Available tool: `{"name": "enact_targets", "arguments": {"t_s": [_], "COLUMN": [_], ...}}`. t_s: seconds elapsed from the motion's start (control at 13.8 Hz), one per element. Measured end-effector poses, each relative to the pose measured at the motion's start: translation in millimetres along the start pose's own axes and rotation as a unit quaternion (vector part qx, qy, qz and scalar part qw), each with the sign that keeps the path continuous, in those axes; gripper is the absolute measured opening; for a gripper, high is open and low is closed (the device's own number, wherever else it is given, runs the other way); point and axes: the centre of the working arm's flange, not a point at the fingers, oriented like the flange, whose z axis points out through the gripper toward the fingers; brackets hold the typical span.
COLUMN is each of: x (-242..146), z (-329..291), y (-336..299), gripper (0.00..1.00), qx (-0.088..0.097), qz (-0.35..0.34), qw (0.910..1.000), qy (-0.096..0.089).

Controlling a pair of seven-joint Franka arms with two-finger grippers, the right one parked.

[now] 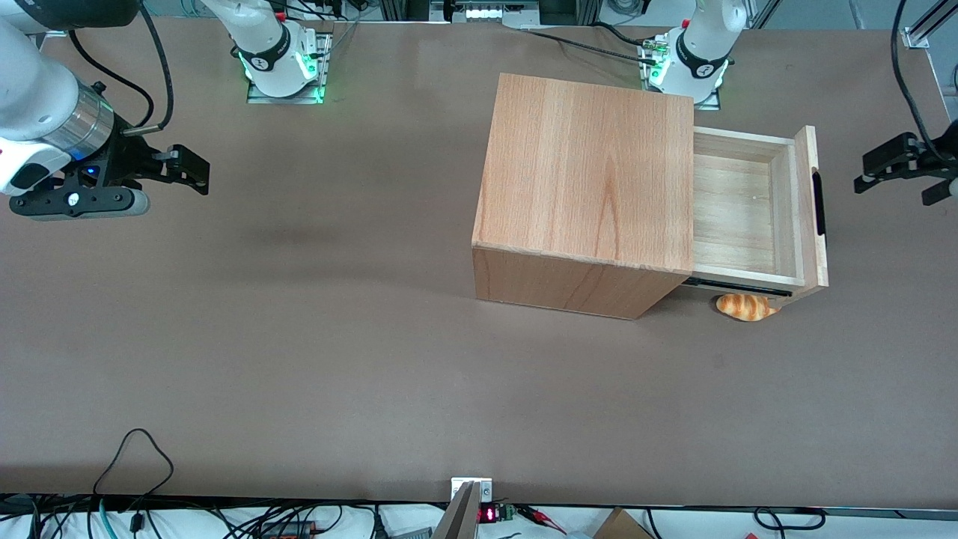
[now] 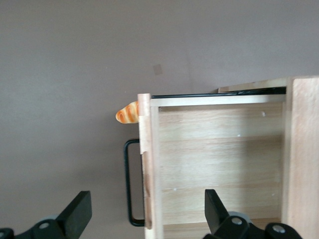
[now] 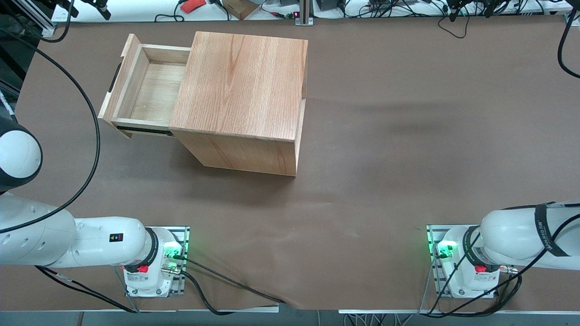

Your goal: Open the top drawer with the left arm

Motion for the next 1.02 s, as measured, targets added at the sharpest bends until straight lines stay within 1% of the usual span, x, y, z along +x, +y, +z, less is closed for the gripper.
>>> {"name": "enact_targets", "arguments": {"t_s": [0.22, 0.36, 0.44, 0.65, 0.87, 1.02], "x": [0, -1, -2, -4, -5, -5], "z": [-5, -8, -10, -14, -26, -27], "y": [14, 18, 18, 13, 11, 10], "gripper": [1.0, 1.0, 1.0, 1.0, 1.0, 1.0], "qx": [0.003, 0.016, 0.019, 0.021, 0.023, 0.023], "qz": [-0.006, -0.008, -0.01, -0.017, -0.019, -0.02], "qw": [1.0, 0.9998, 0.9997, 0.9996, 0.9993, 0.9993], "qy": [0.004, 0.004, 0.006, 0.009, 0.021, 0.023]}}
